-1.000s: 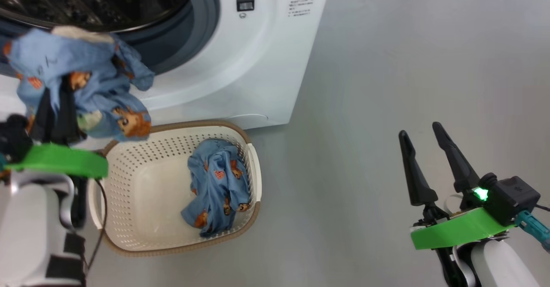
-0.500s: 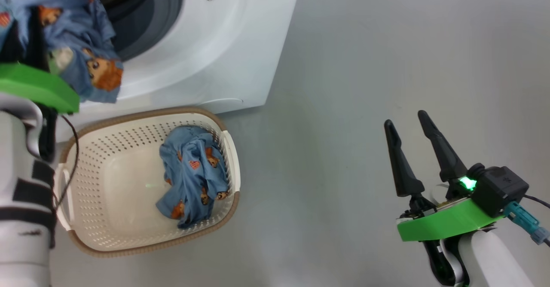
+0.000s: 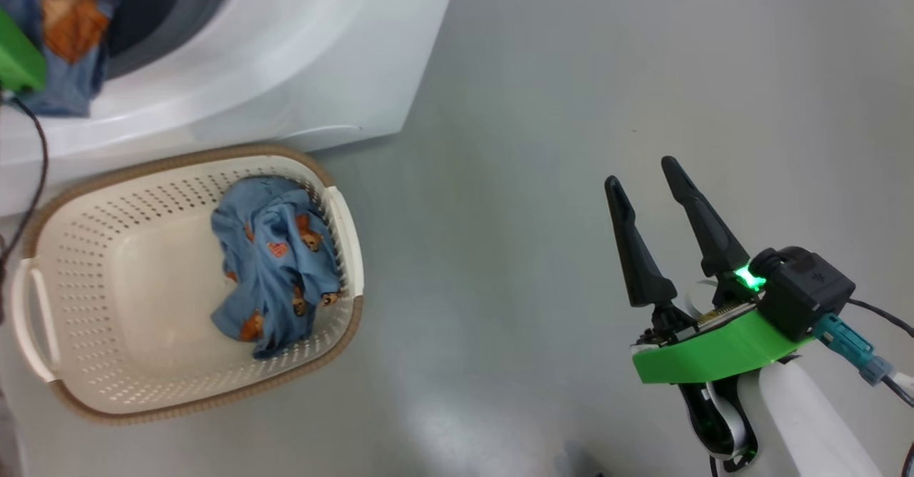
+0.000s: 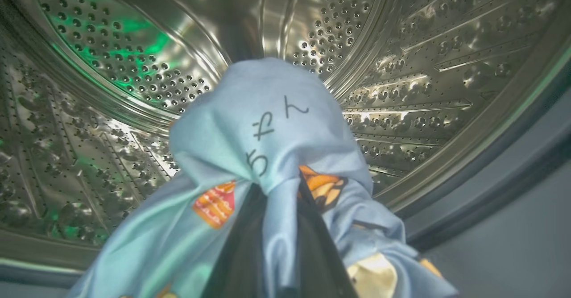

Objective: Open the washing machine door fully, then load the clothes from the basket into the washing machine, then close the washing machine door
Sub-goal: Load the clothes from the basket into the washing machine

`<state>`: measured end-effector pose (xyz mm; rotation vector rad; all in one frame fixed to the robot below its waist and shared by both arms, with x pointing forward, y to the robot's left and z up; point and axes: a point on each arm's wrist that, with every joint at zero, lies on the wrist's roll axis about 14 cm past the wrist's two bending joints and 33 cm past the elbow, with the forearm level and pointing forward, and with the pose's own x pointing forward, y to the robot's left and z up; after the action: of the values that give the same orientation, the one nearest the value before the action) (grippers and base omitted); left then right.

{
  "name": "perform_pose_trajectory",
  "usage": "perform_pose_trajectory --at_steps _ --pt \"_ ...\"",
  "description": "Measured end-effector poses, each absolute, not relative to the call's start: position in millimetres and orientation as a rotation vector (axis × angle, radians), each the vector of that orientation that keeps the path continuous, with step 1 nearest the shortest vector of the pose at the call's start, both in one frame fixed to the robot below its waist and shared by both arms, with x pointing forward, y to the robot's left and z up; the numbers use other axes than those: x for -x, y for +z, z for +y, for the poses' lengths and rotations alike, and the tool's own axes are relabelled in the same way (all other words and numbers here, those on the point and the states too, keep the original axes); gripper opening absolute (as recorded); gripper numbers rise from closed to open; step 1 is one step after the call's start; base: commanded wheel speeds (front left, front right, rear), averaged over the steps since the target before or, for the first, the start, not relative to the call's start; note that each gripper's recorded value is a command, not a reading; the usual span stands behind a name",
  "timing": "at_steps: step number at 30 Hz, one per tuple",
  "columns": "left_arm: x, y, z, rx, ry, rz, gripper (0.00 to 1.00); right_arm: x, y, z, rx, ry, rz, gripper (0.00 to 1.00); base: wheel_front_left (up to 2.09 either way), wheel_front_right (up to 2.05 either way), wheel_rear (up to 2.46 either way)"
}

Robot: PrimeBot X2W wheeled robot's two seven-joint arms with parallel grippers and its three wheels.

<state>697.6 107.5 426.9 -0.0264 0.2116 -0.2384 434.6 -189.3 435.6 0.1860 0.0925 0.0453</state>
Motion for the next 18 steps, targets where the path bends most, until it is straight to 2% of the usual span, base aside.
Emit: perform_pose_trajectory --at_steps 18 --pt "-749.9 432.1 95.7 0.018 -0.235 0.107 0.0 -442.5 418.6 -191.9 -0.169 0.033 0.132 1.0 0.0 0.0 0.0"
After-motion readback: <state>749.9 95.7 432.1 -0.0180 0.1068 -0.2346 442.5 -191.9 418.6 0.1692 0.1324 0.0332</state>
